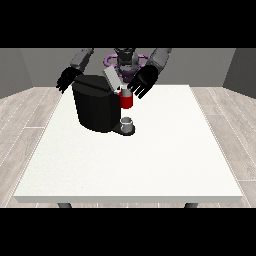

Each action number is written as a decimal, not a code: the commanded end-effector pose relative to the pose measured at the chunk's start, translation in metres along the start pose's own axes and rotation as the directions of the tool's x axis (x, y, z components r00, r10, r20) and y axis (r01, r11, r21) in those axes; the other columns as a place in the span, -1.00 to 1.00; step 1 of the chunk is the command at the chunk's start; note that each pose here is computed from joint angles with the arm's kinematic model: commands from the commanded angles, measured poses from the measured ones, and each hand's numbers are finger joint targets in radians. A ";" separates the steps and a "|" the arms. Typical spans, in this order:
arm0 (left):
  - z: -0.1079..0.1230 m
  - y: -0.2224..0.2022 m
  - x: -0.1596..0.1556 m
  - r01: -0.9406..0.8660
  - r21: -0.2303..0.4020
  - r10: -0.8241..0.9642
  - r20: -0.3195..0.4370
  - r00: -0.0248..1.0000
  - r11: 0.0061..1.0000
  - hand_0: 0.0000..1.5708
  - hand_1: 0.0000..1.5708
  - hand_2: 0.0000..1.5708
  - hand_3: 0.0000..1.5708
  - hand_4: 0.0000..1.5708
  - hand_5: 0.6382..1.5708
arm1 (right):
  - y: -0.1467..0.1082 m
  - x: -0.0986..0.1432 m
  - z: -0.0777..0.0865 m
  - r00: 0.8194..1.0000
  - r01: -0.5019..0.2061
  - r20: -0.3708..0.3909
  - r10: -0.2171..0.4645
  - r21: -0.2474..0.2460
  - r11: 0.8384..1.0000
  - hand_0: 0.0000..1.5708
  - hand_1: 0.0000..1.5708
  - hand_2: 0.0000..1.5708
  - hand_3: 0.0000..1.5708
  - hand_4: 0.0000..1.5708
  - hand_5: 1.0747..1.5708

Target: Insert the coffee pod into the coffee machine and close the lid

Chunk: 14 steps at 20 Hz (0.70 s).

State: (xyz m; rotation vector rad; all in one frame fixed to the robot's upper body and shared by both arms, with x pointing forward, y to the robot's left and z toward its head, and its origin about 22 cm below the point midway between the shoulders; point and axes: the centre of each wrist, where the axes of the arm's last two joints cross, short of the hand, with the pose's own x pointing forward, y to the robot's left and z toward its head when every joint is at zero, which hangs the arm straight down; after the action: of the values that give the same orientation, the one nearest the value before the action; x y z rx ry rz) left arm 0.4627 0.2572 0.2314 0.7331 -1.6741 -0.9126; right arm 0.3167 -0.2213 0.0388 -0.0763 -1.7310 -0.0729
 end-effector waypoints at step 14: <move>0.001 -0.006 -0.003 0.115 -0.105 -0.113 0.028 0.993 0.988 -1.00 -1.00 -1.00 -1.00 -1.00 1.00 | 0.002 0.003 -0.007 1.000 0.016 0.007 -0.016 -0.019 1.000 -1.00 -1.00 -1.00 -1.00 -0.42 1.00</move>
State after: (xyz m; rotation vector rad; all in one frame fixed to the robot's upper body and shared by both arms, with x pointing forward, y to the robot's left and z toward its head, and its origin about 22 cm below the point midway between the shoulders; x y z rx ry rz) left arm 0.4623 0.2562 0.2346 0.7529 -1.6730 -1.0225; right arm 0.3189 -0.2179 0.0383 -0.0786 -1.7443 -0.0928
